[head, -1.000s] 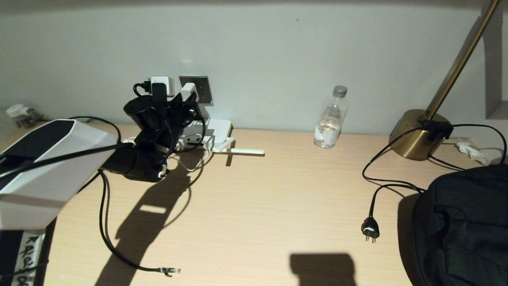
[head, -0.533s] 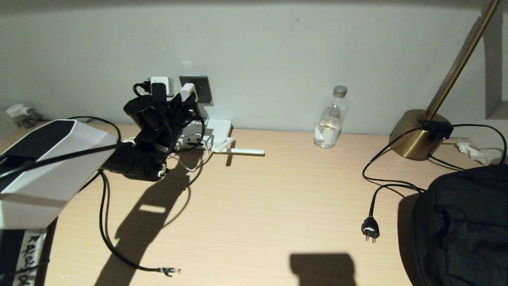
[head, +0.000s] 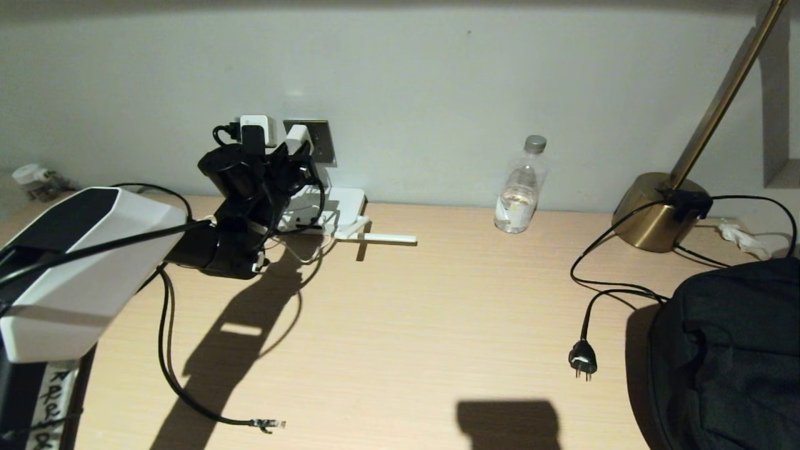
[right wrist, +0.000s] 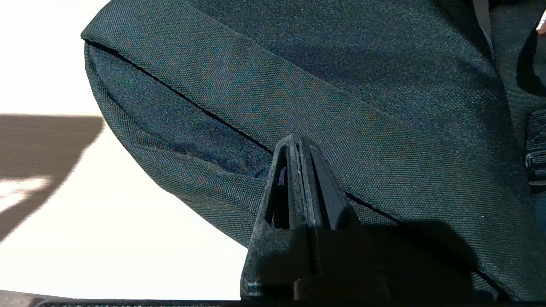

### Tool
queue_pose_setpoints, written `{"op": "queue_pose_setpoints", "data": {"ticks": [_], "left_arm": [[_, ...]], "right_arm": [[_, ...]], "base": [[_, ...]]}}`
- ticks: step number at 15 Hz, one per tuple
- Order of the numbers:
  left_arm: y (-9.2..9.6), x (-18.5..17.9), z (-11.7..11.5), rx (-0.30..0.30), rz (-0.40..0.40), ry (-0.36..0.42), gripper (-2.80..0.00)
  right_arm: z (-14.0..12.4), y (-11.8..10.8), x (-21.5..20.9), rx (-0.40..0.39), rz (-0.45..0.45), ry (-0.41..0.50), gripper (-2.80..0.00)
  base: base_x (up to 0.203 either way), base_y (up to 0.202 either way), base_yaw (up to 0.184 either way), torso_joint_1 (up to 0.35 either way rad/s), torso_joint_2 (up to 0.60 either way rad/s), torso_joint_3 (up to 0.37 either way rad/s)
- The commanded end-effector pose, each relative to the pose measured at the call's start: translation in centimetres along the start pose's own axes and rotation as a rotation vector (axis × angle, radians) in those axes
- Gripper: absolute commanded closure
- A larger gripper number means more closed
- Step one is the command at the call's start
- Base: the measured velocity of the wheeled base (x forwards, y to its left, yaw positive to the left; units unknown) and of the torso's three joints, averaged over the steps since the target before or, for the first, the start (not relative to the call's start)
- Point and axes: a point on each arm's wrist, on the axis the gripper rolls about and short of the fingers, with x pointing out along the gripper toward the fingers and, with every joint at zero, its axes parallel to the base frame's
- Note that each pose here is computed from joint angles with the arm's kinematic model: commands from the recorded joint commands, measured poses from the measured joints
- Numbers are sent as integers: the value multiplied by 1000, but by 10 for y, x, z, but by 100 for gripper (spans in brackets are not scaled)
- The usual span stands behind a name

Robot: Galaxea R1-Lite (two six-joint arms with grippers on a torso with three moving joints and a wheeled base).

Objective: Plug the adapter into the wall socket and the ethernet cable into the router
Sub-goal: Plug plug into socket

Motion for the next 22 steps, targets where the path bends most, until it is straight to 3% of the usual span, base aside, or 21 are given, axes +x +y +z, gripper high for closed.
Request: {"op": "queue_pose_setpoints", "data": {"ticks": [1, 22], "left_arm": [[0, 2, -2, 0, 2, -9, 0], [0, -9, -4, 5, 0, 34, 0]], "right_arm": [[0, 0, 0, 0, 0, 2, 0], [0, 0, 0, 0, 0, 2, 0]], "base": [[0, 0, 0, 0, 0, 0], [0, 0, 0, 0, 0, 0]]}}
